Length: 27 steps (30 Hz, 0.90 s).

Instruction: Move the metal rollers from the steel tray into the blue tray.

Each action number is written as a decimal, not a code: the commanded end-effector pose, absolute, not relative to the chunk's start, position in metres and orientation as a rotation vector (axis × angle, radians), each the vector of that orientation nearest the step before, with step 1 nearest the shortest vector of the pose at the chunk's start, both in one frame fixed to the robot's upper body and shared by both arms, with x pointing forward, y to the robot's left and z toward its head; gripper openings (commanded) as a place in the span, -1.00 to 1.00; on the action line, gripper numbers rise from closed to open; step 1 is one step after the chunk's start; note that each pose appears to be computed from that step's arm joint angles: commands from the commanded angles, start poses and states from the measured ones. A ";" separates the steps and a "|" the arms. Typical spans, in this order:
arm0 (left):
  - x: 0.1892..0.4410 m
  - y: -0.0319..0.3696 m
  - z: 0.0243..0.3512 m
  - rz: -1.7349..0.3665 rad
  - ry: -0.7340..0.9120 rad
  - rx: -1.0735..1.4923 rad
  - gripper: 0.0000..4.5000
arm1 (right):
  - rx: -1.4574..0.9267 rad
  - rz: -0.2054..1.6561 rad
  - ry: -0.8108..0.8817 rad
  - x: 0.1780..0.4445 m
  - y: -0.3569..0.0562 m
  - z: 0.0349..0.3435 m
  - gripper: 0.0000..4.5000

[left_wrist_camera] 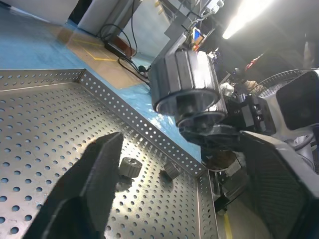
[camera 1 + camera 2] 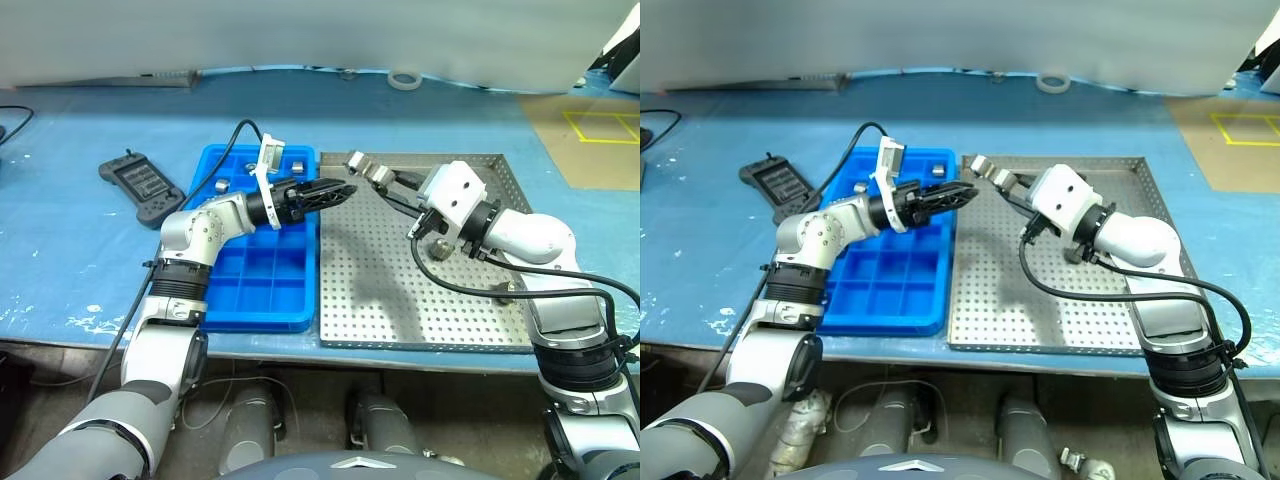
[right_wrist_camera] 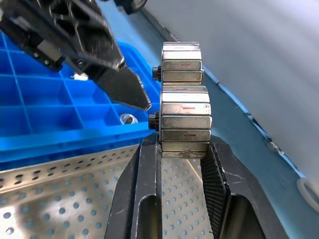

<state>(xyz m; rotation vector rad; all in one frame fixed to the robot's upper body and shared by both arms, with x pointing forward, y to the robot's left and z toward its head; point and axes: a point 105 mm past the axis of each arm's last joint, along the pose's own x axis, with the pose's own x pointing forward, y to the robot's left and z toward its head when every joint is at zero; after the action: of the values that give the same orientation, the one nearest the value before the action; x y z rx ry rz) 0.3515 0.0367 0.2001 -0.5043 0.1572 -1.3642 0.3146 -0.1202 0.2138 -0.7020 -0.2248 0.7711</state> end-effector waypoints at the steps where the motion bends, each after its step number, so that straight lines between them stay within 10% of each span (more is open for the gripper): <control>1: 0.348 0.035 0.208 -1.390 0.118 -0.456 0.99 | -0.729 0.782 -0.293 0.306 -0.115 0.228 -0.69; 13: 0.351 0.025 0.248 -1.440 0.026 -0.709 0.99 | -0.791 0.829 -0.285 0.300 -0.111 0.220 -0.69; 27: 0.359 0.021 0.217 -1.386 0.149 -0.693 0.99 | -0.793 0.827 -0.298 0.299 -0.108 0.223 -0.69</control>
<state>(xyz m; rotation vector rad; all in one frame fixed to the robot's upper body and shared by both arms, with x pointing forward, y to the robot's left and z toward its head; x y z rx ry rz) 0.3560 0.0176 0.2113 -0.6947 0.1750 -1.3946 0.3050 -0.1104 0.2031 -0.7697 -0.2141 0.8436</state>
